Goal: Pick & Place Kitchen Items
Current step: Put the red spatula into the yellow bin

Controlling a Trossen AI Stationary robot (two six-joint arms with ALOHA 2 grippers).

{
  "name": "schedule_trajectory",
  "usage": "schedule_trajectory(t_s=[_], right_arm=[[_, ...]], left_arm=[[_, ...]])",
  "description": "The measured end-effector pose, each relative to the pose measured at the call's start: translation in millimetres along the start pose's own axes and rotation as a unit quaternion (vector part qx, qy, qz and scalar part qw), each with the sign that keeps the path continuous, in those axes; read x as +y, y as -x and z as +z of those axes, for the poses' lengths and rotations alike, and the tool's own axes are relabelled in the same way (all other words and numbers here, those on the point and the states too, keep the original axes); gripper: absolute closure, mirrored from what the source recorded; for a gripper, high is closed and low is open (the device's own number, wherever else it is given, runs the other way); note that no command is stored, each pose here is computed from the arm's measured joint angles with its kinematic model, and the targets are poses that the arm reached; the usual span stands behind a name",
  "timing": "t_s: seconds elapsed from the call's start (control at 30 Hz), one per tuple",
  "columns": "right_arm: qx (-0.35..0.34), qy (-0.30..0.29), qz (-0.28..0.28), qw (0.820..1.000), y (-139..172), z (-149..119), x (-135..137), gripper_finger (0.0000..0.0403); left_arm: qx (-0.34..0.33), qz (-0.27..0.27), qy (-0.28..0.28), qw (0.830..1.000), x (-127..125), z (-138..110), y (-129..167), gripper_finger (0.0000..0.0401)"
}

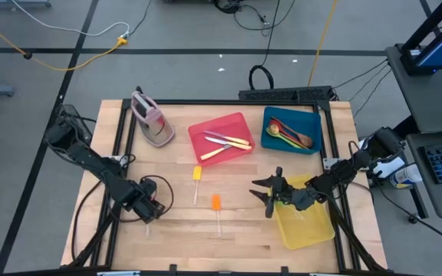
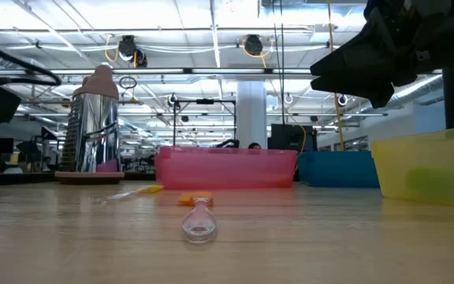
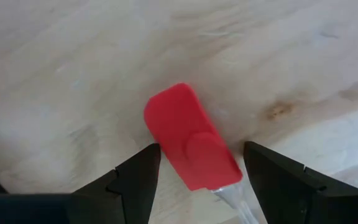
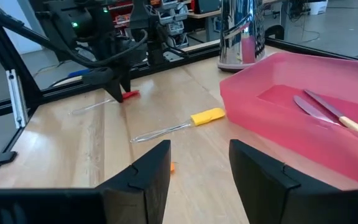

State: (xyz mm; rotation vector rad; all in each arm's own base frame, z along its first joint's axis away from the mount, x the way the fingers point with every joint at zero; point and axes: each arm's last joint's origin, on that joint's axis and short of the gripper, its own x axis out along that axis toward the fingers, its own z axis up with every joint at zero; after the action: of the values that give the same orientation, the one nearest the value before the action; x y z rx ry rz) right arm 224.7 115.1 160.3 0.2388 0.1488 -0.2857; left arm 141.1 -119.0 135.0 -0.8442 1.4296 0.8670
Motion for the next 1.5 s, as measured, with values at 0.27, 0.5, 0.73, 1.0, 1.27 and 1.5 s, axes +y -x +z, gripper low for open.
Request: schedule_trajectory(t_s=[0.27, 0.5, 0.73, 1.0, 1.27, 1.5], right_arm=[[0.000, 0.000, 0.000, 1.000, -0.1, 0.0, -0.1, 0.0247], [0.000, 0.000, 0.000, 1.000, -0.1, 0.0, -0.1, 0.0247], [0.000, 0.000, 0.000, 1.000, -0.1, 0.0, -0.1, 0.0247], [-0.001, -0.002, -0.006, 1.000, -2.0, 0.9, -2.1, 0.0247], [-0.006, -0.022, -0.015, 1.000, -5.5, 2.7, -5.7, 0.0247], [-0.008, -0.047, -0.024, 0.999, -8.7, 4.1, -9.5, 0.0247]], left_arm=[[0.000, 0.004, -0.004, 1.000, 0.8, 0.1, -0.3, 0.0208], [-0.001, -0.001, -0.001, 1.000, -0.2, 0.1, -0.6, 0.0305], [-0.021, -0.037, -0.031, 0.999, -6.1, 0.0, -0.5, 0.0317], [-0.090, -0.113, -0.051, 0.988, -27.2, 0.5, 14.7, 0.0314], [-0.219, -0.241, -0.121, 0.938, -60.1, 4.8, 40.4, 0.0314], [-0.364, -0.356, -0.204, 0.836, -92.4, 21.9, 69.8, 0.0313]])
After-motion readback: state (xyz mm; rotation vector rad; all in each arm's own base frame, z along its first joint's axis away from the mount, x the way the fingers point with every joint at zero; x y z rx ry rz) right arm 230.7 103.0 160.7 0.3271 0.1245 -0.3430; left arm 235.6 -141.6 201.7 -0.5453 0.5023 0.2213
